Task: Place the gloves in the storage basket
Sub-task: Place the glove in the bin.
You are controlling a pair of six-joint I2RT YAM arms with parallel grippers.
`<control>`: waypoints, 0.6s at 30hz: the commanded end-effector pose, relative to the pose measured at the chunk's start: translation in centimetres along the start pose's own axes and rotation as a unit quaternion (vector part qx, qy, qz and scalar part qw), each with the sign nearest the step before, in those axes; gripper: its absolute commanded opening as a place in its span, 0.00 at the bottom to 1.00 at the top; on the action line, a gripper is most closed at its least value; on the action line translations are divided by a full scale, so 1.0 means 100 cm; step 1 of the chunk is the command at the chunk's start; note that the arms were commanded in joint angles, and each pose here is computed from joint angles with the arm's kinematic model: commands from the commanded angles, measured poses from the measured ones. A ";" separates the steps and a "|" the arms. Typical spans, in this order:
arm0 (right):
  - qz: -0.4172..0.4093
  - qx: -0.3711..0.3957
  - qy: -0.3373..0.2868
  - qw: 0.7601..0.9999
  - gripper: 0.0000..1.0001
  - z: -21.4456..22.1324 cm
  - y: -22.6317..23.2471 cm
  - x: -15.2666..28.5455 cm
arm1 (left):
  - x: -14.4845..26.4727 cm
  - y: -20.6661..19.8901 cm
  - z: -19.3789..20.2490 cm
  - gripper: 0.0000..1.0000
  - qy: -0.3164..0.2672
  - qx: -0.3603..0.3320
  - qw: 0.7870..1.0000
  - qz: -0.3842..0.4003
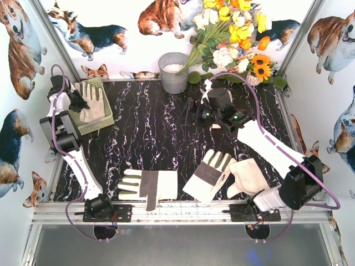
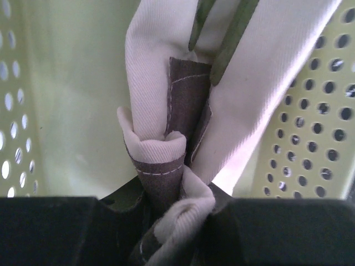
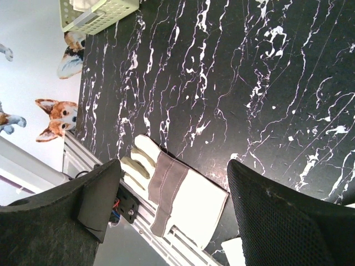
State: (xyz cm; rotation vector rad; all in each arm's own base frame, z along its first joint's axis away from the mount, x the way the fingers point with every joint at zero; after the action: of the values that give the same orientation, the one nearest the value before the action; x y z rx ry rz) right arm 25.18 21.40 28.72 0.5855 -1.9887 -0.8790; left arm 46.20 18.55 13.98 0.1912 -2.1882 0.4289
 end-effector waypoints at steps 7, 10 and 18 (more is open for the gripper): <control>-0.049 0.008 -0.027 0.998 0.77 -0.015 0.023 0.004 | 0.016 0.011 0.007 0.00 -0.005 0.028 0.998 -0.063; -0.049 0.008 -0.029 0.998 0.78 -0.015 0.023 0.004 | 0.026 -0.004 0.001 0.00 -0.017 0.041 0.999 0.008; -0.052 0.008 -0.029 0.998 0.77 -0.014 0.023 0.005 | 0.076 -0.018 -0.023 0.00 -0.105 0.087 0.983 0.122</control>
State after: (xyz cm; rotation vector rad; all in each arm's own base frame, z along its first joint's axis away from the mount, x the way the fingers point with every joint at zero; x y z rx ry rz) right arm 25.29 21.61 28.83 0.5925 -1.9748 -0.8954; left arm 44.15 17.11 16.85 0.1751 -2.2209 0.5944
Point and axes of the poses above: each gripper's point midway between its finger pads, its own x axis back along the fingers, its own y axis along the line the jaws close on, z = x × y, the point moved 10 cm from there along x, back along the fingers, and after that the axes turned 14 degrees about -x, right-handed, at the moved point
